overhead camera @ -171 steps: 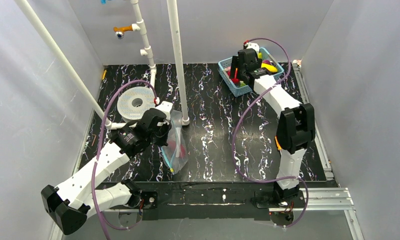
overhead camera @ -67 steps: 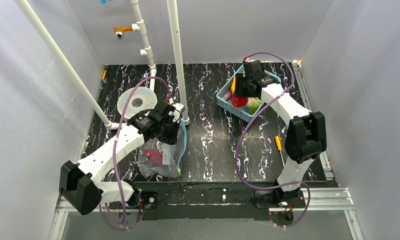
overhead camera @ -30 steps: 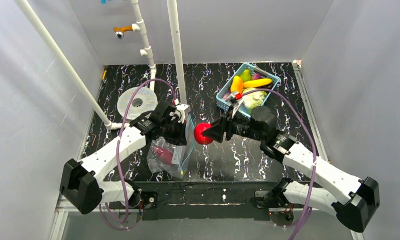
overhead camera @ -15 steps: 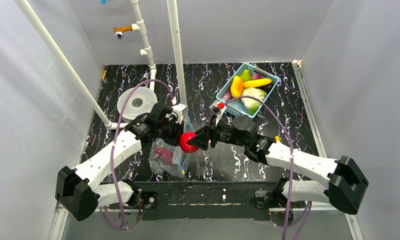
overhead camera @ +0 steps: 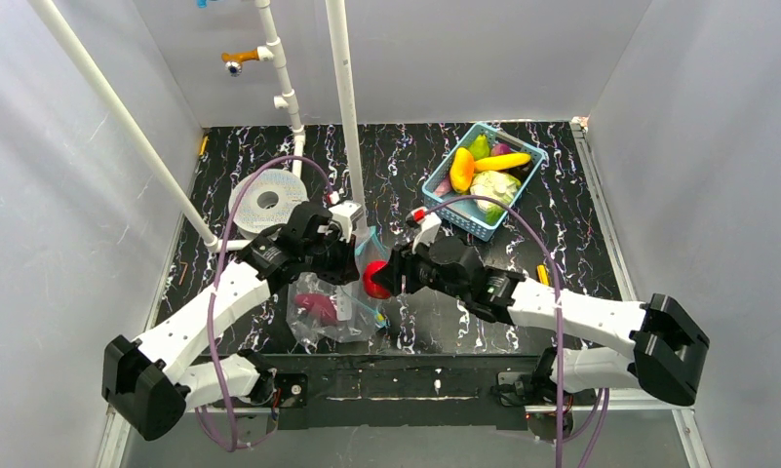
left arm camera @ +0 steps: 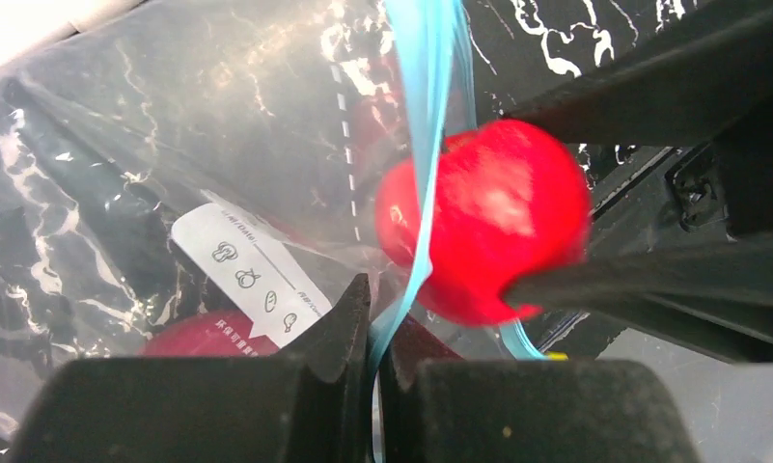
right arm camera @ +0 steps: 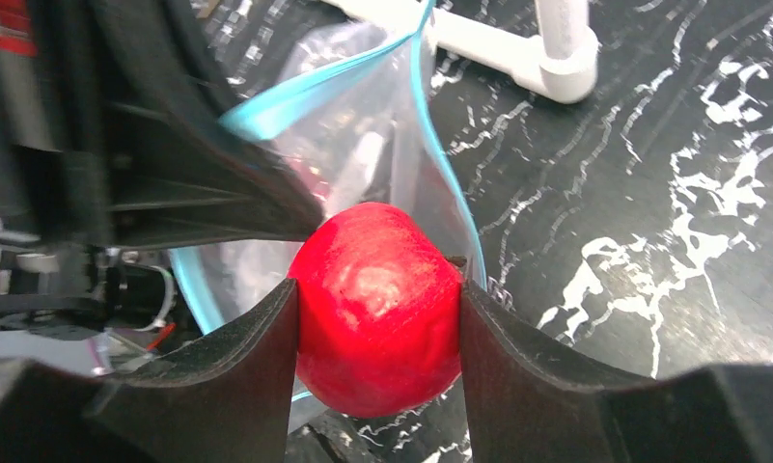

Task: Place the food in the zip-top bag and seal the zipper
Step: Place the fake fruit in the zipper food storage bag.

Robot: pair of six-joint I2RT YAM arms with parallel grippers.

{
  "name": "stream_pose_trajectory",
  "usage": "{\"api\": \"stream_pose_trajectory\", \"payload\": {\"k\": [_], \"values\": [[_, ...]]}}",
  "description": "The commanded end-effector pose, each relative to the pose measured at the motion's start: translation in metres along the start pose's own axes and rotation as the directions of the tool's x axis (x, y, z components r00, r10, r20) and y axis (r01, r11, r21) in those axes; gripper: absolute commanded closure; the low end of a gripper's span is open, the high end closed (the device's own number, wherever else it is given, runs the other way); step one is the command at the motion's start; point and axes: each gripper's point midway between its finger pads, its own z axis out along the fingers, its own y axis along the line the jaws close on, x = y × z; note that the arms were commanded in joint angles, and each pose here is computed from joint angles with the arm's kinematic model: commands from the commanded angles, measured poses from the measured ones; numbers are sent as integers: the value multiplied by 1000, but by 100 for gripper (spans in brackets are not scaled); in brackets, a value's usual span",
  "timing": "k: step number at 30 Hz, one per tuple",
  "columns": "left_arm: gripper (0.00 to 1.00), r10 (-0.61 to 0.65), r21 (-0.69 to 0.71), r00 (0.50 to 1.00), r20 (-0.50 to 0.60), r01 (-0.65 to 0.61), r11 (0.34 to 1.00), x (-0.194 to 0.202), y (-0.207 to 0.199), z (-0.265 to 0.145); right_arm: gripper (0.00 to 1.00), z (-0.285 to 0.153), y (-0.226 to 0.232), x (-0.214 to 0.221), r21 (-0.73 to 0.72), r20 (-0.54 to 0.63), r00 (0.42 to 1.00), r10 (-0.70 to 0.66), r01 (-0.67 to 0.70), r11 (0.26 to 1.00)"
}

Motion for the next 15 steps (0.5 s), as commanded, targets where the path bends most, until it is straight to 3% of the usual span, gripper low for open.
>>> {"api": "stream_pose_trajectory", "payload": {"k": [1,6,15], "values": [[100,27,5,996,81,-28,1000,-11,-3,-13,99,7,-3,-10,142,-15,994,-108,109,984],[100,37,12,992,118,-38,999,-13,-5,-17,99,8,-16,-15,287,-57,985,-165,175,942],[100,39,92,996,78,-46,995,-9,-18,-13,98,-2,22,-65,136,168,986,-6,-17,991]]}}
